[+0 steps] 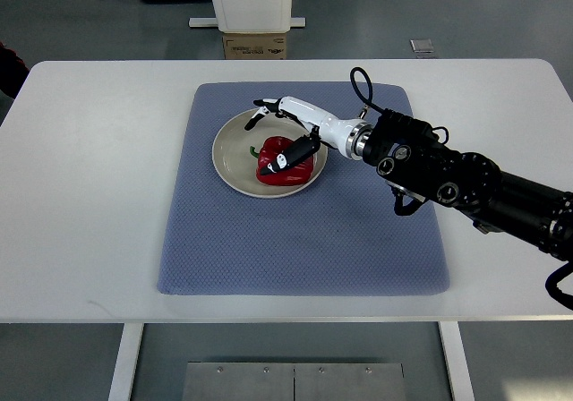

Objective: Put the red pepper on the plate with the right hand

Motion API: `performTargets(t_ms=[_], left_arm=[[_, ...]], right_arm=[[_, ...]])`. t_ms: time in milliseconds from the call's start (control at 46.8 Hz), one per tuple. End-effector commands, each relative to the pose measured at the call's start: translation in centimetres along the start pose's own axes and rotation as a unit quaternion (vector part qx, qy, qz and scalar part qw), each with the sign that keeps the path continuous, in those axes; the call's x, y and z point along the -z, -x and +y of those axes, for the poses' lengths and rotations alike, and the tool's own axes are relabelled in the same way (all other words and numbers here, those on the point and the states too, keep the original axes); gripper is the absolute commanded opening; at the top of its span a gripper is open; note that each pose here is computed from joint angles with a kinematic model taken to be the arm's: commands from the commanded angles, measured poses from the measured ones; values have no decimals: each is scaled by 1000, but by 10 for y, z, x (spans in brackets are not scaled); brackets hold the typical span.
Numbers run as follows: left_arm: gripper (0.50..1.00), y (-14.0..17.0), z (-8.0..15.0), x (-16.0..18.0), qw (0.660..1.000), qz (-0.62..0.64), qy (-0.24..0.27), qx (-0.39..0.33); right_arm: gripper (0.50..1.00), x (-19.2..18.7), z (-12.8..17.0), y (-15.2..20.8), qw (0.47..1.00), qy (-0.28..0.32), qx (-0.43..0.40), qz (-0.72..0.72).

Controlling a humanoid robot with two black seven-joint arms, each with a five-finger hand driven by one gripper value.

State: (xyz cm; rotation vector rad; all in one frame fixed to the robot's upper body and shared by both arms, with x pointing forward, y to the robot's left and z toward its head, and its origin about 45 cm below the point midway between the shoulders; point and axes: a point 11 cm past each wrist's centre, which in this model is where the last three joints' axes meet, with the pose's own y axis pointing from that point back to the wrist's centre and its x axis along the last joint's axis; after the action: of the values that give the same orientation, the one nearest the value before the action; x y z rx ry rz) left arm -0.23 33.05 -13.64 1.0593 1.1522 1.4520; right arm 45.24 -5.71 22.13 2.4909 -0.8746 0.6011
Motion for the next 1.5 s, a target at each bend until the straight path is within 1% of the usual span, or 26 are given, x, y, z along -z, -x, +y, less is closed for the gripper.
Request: performTargets(t_ms=[0,363,535,620,1069,1347,1475], left_arm=[[1000,0,0,0,1000,0,0,0],[1000,0,0,-1,1000,0,1,0],[1000,0,0,0,1000,0,-1,0],[1000,0,0,-1,1000,0,1,0],[1000,0,0,0,1000,0,0,0],[1000,0,0,0,1000,0,0,0],[1000,0,0,0,1000,0,-1,0]], right_arm=[[998,5,-1,-4,1000,-7,-8,-12],[998,-12,33,-76,993,2,-95,-71],[996,-27,52,-100,985,10,-135,-105],[995,-37,60,-108,981,17,-151,-124],[995,-87,91,-121,942,51,-251,-216],[995,-98,103,-133,907,55,-311,-278],[995,-100,105,-134,896,52,-321,-303]])
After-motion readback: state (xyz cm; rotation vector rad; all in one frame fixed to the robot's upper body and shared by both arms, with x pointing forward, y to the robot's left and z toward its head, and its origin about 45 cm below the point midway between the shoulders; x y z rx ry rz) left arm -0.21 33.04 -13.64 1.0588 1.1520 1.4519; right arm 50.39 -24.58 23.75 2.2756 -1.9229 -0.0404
